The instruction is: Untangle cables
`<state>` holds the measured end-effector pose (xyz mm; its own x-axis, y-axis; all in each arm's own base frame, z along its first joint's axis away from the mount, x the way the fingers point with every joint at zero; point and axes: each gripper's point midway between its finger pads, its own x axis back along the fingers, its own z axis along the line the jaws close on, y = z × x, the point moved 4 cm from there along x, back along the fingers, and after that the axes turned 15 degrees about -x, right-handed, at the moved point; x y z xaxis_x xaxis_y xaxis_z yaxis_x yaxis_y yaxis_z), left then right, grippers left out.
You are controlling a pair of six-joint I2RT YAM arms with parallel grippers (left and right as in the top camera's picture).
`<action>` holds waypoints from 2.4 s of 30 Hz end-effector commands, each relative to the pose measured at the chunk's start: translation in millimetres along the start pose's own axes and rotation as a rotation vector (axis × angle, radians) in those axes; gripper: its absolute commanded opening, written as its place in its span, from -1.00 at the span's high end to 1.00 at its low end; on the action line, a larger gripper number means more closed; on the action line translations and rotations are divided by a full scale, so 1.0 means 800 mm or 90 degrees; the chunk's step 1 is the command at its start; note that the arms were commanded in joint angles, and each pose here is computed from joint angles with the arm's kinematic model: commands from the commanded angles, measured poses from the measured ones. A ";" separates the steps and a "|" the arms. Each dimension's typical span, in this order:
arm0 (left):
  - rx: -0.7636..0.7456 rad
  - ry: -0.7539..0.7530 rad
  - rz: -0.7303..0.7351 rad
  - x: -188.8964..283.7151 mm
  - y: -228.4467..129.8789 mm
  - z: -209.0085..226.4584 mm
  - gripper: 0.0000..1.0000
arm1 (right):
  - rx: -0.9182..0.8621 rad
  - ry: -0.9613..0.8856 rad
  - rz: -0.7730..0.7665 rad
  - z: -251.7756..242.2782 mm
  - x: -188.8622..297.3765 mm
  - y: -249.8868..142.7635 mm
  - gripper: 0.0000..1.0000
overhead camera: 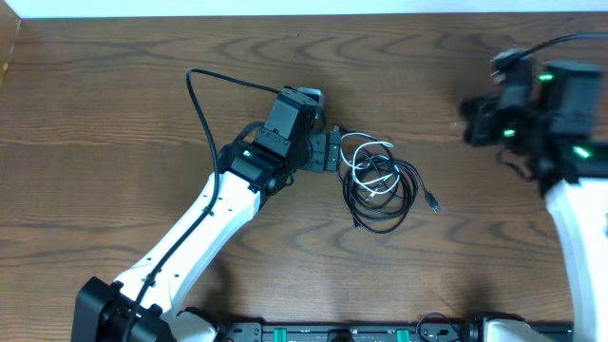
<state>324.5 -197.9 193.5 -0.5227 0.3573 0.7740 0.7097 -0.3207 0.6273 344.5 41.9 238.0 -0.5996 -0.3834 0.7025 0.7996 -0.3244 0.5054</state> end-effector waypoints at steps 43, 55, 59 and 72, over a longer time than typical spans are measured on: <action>0.145 0.229 0.072 0.015 -0.036 0.103 -0.84 | 0.266 -0.045 0.227 0.074 -0.255 -0.184 0.63; 0.145 0.230 0.072 0.015 -0.036 0.103 -0.84 | 0.268 0.039 0.082 0.173 -0.116 -0.070 0.98; 0.145 0.230 0.072 0.015 -0.036 0.103 -0.84 | 0.276 0.126 -0.040 0.216 -0.027 -0.021 0.98; 0.145 0.229 0.072 0.015 -0.037 0.103 -0.85 | 0.286 0.057 -0.115 0.193 -0.005 0.009 0.98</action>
<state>334.6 -114.6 177.8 -0.5373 0.0037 0.8434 0.8361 -0.1288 0.5332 344.4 188.7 325.0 -0.6601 -0.5332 0.5291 0.6266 -0.0024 0.7793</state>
